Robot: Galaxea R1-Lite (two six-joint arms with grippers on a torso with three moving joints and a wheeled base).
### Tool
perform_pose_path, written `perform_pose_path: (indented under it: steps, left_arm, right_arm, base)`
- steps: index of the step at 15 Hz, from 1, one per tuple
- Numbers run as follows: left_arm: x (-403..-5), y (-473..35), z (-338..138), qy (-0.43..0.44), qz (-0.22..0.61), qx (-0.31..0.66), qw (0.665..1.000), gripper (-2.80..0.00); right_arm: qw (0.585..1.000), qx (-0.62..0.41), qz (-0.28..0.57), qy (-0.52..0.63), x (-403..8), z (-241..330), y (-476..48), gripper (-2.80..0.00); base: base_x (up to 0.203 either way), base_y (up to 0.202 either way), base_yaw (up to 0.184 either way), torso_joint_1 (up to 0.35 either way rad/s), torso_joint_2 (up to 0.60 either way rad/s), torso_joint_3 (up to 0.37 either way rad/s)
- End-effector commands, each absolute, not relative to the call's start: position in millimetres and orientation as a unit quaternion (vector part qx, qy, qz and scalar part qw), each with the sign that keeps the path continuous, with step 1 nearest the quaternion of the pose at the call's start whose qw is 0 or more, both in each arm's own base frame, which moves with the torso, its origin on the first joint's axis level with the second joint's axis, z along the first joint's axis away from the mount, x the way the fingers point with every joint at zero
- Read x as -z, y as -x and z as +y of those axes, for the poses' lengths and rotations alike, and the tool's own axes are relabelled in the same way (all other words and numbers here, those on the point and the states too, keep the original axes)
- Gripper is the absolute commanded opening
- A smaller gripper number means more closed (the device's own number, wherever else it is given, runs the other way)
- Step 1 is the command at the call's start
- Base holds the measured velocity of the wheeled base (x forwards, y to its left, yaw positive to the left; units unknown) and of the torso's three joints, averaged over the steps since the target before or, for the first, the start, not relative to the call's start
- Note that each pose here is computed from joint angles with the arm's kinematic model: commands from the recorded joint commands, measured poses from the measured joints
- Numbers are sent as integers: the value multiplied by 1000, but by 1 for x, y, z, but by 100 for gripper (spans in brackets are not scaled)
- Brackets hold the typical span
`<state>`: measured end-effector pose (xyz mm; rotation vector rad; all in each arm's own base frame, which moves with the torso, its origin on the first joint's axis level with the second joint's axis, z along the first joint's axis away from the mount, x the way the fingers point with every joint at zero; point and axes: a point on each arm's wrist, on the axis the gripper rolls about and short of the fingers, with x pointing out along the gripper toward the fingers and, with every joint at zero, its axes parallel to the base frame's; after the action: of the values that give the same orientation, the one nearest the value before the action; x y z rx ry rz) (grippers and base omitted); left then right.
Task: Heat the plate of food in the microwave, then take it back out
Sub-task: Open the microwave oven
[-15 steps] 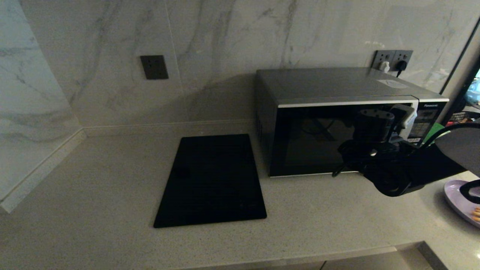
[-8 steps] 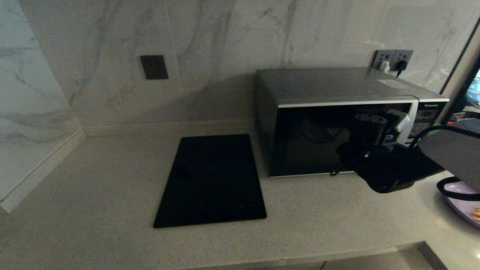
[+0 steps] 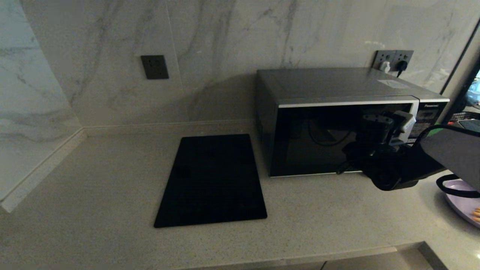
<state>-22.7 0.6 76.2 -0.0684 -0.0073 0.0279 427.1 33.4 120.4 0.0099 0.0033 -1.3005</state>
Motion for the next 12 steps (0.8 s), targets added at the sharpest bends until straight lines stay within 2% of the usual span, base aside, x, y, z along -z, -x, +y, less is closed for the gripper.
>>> perform_pose_path:
  steps: [1,12]
  left_arm:
    - [-76,23,1,35,-4,-14,999,-280]
    - [-77,23,1,35,-4,-14,999,-280]
  right_arm:
    - [789,614,-1,-7,-121,28,-427,0]
    - [790,614,7,2,-119,28,-426,0]
  base:
    - [0,0,0,0,0,0]
    - [0,0,0,0,0,0]
